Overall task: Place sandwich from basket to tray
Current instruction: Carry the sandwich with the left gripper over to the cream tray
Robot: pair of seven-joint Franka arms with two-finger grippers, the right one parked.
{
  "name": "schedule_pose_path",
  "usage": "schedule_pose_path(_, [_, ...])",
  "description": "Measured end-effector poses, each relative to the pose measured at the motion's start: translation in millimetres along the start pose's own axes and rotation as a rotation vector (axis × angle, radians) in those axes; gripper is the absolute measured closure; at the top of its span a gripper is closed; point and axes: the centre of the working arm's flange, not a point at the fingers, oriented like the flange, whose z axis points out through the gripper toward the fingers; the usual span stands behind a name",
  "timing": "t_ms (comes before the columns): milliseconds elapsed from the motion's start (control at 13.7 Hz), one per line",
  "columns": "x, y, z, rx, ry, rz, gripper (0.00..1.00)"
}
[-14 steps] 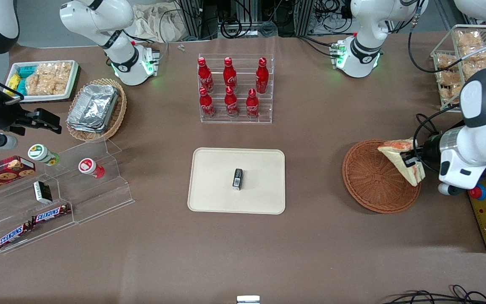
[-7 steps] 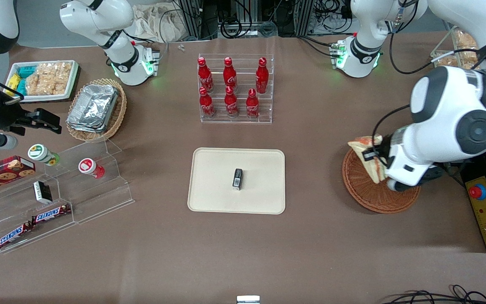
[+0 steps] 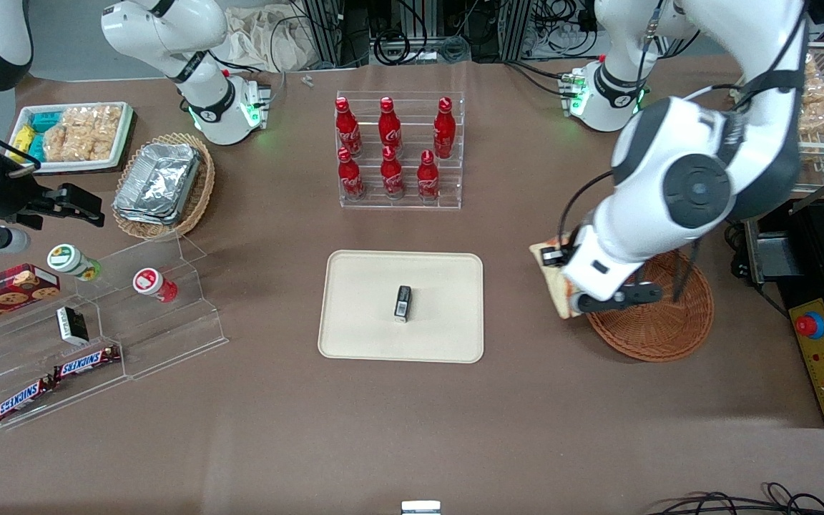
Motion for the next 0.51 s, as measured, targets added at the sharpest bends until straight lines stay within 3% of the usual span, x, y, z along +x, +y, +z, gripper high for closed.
schedule_pose_path(219, [1.0,58.2,64.9,-0.024,0.020,0.020,0.84])
schedule_pose_path(510, [20.6,89.7,167.3,-0.052,0.033,0.039,0.84])
